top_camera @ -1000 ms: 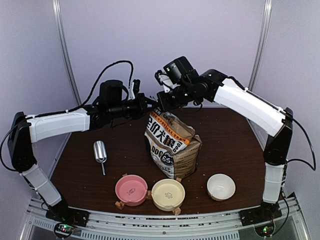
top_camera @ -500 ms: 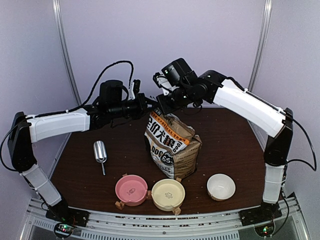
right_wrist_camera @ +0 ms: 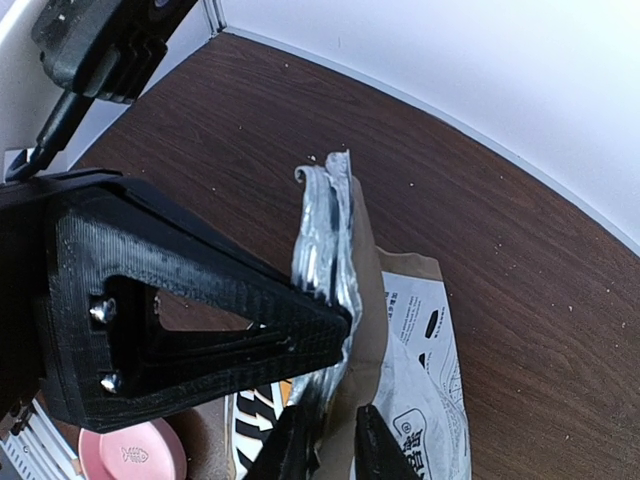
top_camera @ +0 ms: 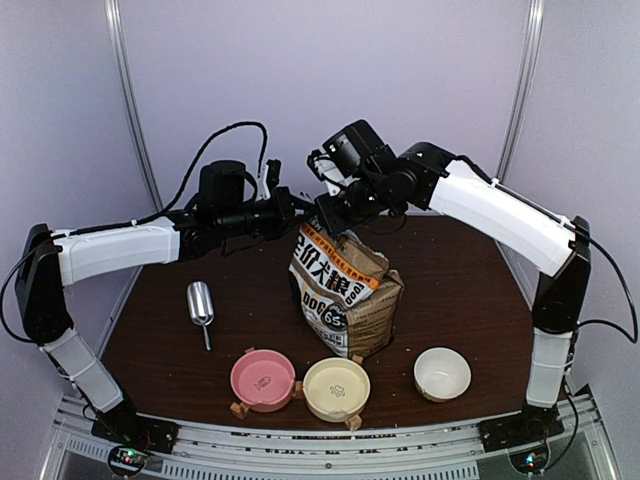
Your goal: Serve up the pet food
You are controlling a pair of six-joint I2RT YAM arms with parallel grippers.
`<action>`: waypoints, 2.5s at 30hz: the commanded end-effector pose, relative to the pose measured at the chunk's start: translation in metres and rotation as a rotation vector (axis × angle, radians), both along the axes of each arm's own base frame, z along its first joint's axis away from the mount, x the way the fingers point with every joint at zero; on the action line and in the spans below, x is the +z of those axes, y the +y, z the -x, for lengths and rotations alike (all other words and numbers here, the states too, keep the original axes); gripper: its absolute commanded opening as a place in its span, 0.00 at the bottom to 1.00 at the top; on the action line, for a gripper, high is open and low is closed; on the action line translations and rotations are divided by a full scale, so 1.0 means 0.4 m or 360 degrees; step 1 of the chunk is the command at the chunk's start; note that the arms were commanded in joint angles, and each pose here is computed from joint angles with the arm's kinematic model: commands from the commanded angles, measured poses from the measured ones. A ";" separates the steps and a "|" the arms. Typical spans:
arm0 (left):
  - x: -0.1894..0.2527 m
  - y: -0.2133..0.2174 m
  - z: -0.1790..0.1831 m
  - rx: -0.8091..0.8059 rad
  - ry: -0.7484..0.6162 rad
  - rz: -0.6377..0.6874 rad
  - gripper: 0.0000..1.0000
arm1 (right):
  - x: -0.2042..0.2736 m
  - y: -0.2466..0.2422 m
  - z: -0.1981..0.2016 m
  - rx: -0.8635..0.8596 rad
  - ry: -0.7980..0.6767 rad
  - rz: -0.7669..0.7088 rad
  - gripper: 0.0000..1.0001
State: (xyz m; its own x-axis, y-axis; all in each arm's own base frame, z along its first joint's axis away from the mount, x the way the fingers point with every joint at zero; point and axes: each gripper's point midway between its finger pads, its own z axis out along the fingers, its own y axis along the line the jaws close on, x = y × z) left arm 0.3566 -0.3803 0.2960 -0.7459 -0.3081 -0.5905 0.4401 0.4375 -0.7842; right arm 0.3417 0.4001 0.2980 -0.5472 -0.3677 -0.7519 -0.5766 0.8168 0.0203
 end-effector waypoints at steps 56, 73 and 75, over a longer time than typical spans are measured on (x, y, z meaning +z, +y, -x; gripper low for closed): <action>0.071 0.047 0.052 0.0064 -0.0156 -0.0042 0.00 | 0.093 -0.171 -0.112 -0.0611 -0.0354 0.0240 0.00; 0.167 0.136 0.094 0.0145 -0.0267 -0.0245 0.10 | 0.118 -0.194 -0.112 -0.0464 -0.0255 0.0169 0.00; 0.170 0.130 0.099 0.0114 -0.0269 -0.0250 0.29 | 0.127 -0.167 -0.088 -0.0334 -0.0206 0.0103 0.02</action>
